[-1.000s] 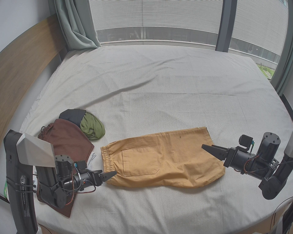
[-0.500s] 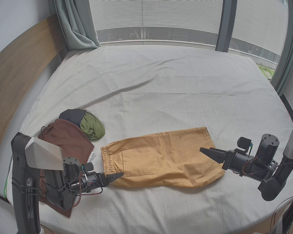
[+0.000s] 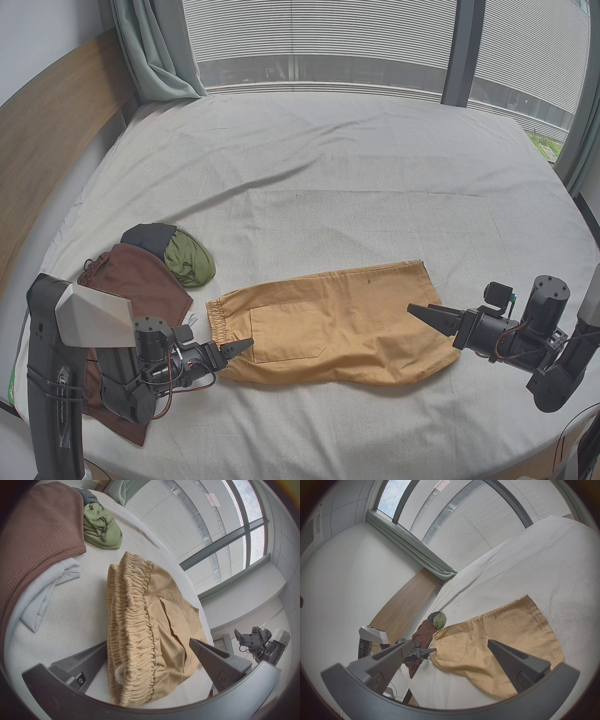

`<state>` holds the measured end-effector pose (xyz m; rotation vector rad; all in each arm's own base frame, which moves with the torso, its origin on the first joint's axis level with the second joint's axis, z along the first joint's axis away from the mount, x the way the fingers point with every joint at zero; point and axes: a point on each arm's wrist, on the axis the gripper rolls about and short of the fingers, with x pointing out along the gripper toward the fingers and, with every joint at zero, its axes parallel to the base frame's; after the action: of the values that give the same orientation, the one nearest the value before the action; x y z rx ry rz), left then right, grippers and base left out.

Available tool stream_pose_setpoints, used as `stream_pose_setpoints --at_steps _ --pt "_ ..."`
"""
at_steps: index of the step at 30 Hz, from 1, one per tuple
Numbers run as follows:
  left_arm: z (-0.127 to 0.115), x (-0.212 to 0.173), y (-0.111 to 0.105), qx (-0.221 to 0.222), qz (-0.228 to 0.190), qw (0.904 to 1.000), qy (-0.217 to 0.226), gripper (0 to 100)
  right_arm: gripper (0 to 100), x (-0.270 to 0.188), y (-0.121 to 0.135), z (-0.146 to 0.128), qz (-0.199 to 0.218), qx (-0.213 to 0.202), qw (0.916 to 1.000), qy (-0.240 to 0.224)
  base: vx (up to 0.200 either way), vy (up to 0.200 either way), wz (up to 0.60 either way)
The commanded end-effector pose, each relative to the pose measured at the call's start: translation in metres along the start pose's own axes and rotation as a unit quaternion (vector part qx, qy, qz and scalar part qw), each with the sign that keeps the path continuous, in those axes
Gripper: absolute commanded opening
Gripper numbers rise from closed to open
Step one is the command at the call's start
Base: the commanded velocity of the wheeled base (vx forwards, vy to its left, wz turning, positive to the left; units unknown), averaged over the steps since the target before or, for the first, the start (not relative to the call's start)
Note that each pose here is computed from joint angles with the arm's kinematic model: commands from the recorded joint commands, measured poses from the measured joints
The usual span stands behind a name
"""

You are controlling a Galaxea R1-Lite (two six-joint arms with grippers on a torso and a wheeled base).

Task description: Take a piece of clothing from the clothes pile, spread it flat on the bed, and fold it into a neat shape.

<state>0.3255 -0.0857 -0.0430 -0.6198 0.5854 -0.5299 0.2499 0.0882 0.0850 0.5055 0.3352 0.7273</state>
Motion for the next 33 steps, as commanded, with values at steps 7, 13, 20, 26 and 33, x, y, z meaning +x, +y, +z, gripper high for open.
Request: stream_pose_setpoints --at_steps 7,13,20,26,33 --pt "-0.002 0.005 -0.004 0.005 -0.007 1.0000 0.002 100 100 0.001 -0.001 0.000 0.000 0.000 1.0000 0.000 0.000 0.000 0.00" --pt "0.001 0.006 -0.003 0.007 -0.002 0.9999 -0.007 0 100 0.001 -0.001 0.000 -0.001 0.000 1.0000 -0.001 0.000 0.000 0.00" --pt "0.008 0.000 -0.009 0.013 -0.006 0.9997 -0.018 0 100 0.001 -0.003 -0.002 -0.004 0.002 1.0000 0.003 0.000 0.000 0.00" --pt "0.016 -0.010 -0.020 0.018 -0.017 0.9994 -0.026 0 100 0.001 -0.003 -0.003 -0.004 0.003 1.0000 0.005 0.000 0.000 0.00" --pt "0.018 -0.013 -0.023 0.021 -0.019 0.9992 -0.029 0 100 0.001 -0.005 -0.004 -0.007 0.006 0.9999 0.009 0.000 0.000 0.00"
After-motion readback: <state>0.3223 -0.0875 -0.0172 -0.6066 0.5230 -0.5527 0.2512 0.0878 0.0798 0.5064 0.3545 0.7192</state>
